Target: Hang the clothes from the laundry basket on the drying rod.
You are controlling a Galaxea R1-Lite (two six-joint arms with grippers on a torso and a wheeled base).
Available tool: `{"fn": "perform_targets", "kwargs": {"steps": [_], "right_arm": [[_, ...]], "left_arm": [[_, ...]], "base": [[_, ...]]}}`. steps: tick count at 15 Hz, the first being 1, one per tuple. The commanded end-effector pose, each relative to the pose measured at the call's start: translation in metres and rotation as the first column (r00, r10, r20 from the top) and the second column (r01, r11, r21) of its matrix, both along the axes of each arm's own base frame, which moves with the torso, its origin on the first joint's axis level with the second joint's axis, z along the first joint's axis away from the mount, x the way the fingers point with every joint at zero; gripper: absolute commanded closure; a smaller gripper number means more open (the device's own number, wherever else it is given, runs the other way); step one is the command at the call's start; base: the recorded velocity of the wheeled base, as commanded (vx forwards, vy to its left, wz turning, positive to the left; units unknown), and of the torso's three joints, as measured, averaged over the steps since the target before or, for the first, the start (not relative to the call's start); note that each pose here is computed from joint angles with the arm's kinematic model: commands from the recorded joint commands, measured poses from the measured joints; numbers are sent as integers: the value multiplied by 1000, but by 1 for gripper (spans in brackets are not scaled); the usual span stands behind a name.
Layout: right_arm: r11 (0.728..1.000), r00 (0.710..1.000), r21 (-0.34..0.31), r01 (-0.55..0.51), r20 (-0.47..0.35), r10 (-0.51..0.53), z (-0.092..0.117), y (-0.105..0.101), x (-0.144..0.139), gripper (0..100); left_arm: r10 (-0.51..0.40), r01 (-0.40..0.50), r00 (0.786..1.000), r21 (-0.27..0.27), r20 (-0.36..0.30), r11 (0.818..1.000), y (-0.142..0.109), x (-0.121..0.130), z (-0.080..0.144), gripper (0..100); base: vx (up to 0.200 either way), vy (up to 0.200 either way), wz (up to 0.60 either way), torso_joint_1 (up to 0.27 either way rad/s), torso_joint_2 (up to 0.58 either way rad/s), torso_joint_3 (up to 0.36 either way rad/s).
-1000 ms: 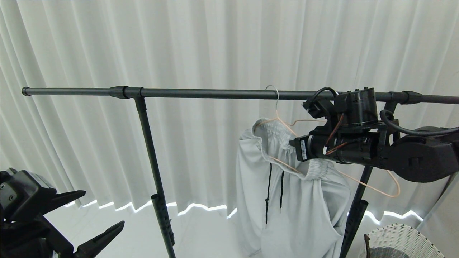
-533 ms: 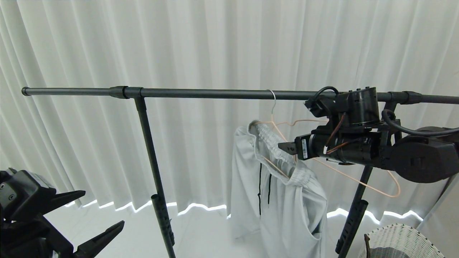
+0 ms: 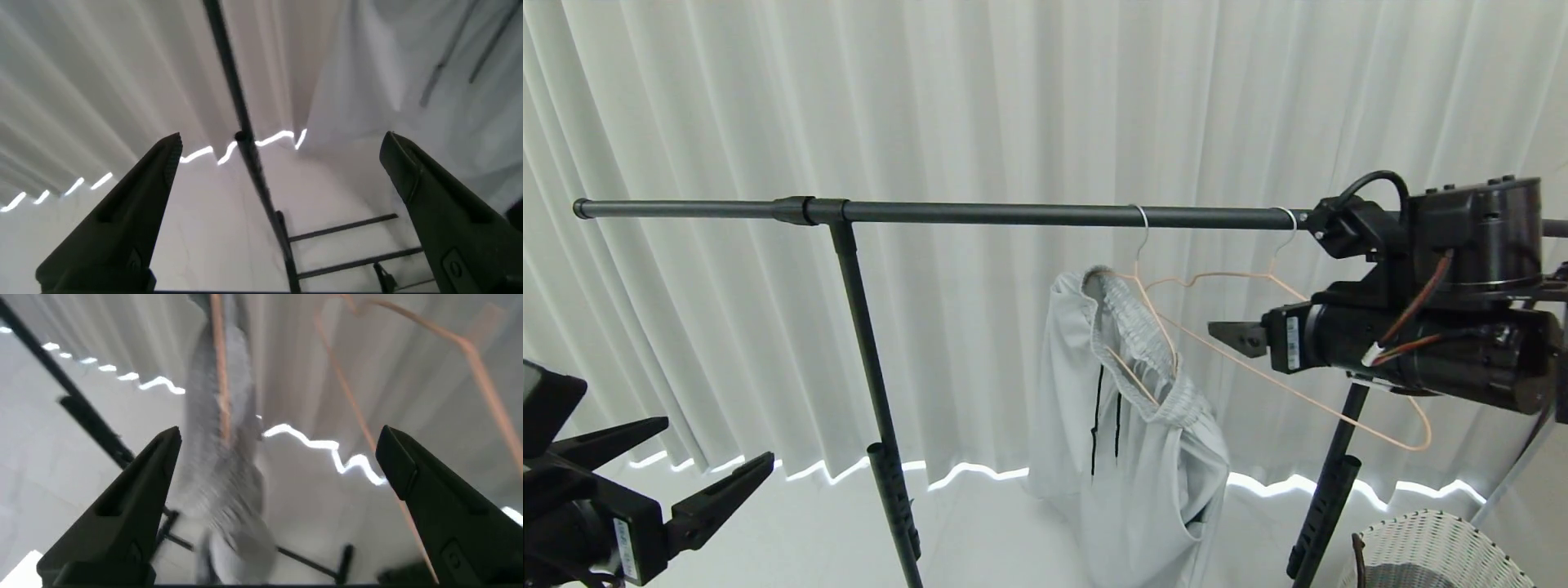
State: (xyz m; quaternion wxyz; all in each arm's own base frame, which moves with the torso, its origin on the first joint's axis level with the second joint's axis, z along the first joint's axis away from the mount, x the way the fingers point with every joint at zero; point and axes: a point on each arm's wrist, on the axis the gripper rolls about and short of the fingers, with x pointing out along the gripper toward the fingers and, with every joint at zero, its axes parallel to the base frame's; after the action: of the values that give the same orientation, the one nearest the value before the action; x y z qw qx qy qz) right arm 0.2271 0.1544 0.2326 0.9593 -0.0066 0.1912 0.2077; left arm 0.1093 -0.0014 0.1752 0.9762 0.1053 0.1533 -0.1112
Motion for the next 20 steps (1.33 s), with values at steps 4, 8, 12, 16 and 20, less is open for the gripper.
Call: {"fn": "perform_targets", "kwargs": {"steps": [4,8,12,16,20], "right_arm": [[969,987,-187,162,24,-160,9,-57,-35,0],[921,979,-332,203,75,-188,4,-84,-39,0],[916,977,-342,211,94,-190,7,-87,-41,0],[914,977,-345,212,88,-193,4,-89,-45,0],[910,975,-351,221,92,-201,4,-92,-45,0]], "left_arm": [[27,-27,1000,3,-6,1000,2,1,-1,0],[30,-30,999,9,-11,1000,2,1,-3,0],[29,-28,1000,13,-10,1000,2,0,-3,0],[29,-28,1000,13,-10,1000,2,0,-3,0],[29,-28,1000,13,-8,1000,2,0,-3,0]], "base": [[0,0,0,0,0,0],[0,0,0,0,0,0],[-100,0,0,0,2,2],[-200,0,0,-1,5,2],[-200,0,0,2,0,6]]}}
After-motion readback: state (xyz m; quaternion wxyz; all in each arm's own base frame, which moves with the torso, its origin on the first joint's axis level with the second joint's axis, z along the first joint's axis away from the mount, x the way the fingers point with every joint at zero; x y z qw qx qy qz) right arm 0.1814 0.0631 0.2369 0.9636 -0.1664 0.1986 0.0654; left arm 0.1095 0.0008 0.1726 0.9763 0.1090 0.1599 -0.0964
